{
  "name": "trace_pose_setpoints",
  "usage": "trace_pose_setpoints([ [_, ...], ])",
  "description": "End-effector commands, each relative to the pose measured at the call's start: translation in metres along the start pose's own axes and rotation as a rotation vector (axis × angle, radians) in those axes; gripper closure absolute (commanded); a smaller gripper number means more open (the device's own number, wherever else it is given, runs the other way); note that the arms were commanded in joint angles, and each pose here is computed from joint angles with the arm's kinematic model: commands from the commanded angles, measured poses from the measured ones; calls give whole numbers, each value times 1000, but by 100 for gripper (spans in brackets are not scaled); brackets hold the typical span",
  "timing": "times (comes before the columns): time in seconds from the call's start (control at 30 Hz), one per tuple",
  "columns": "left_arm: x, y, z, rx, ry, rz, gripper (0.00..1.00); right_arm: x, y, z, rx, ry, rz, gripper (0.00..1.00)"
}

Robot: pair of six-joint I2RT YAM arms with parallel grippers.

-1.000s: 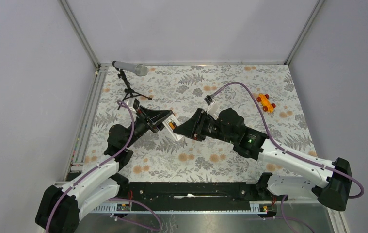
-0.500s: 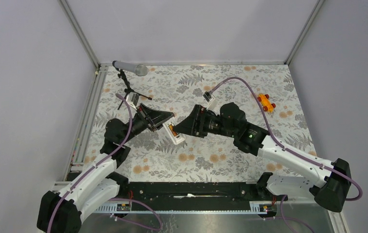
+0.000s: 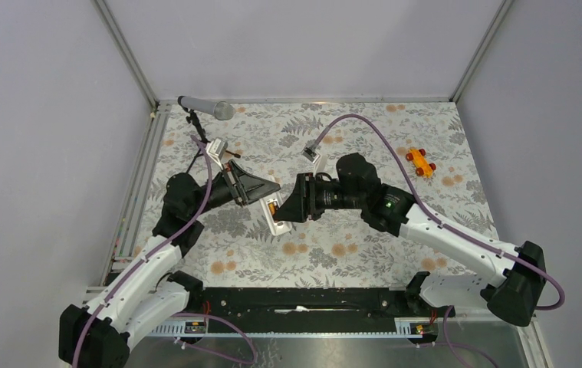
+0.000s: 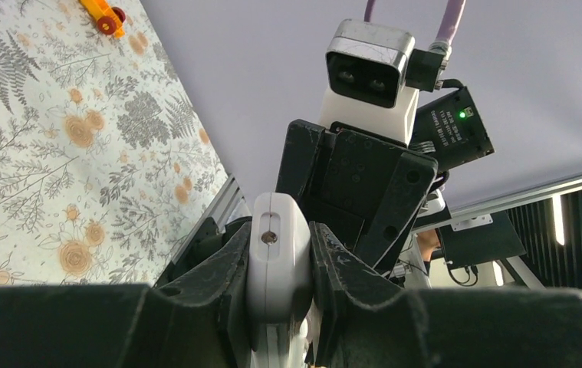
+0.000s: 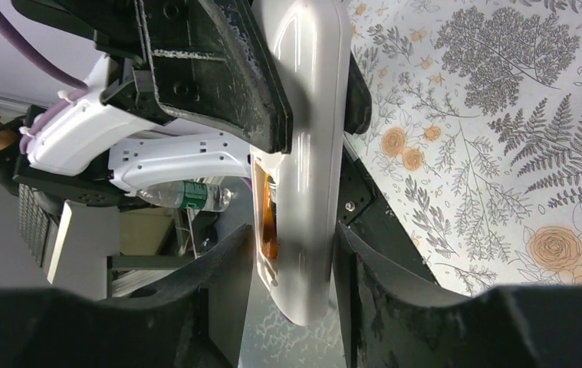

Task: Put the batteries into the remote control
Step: Load the battery into the remote control.

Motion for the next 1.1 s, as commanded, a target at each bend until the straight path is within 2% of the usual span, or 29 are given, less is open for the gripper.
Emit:
trace_pose_setpoints([
  [0.0,-1,-17,-6,-84,20,54,100,2,9,-5,51,7,-30,49],
  [0.03,-1,-16,-5,-83,22,52,100,2,8,-6,53,2,-26,49],
  [0.2,-2,-17,-7,-75,27,56,100,-2,-1,-4,40,17,14,67],
  [0.33,-3,-24,-9,-43,27,71,100,-6,-12,-2,40,16,49,71],
  [0.4,-3,-29,-11,-37,25,80,100,-7,-15,-1,38,15,59,67],
  [0.53,-3,-26,-11,-66,37,38,100,-5,-7,-9,33,-22,55,39],
  [0.63,-2,-22,-11,-80,47,20,100,0,3,-19,18,-59,33,30],
  [0.73,-1,-21,-10,-90,50,23,100,3,5,-26,-11,-84,32,29],
  [0.97,0,-20,-8,-104,63,29,100,1,1,-28,-49,-109,49,35],
  [1.07,1,-19,-7,-101,61,28,100,-1,-2,-27,-55,-104,58,41],
])
Point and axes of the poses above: each gripper's point midway between its finger pads, its own x axis back along the fingers, its own y axis along the line the jaws close on, z = x × y, the point moved 5 cm from there along x, back along the fingers, and after that the axes turned 6 degrees about -x, right-handed, at the moved point
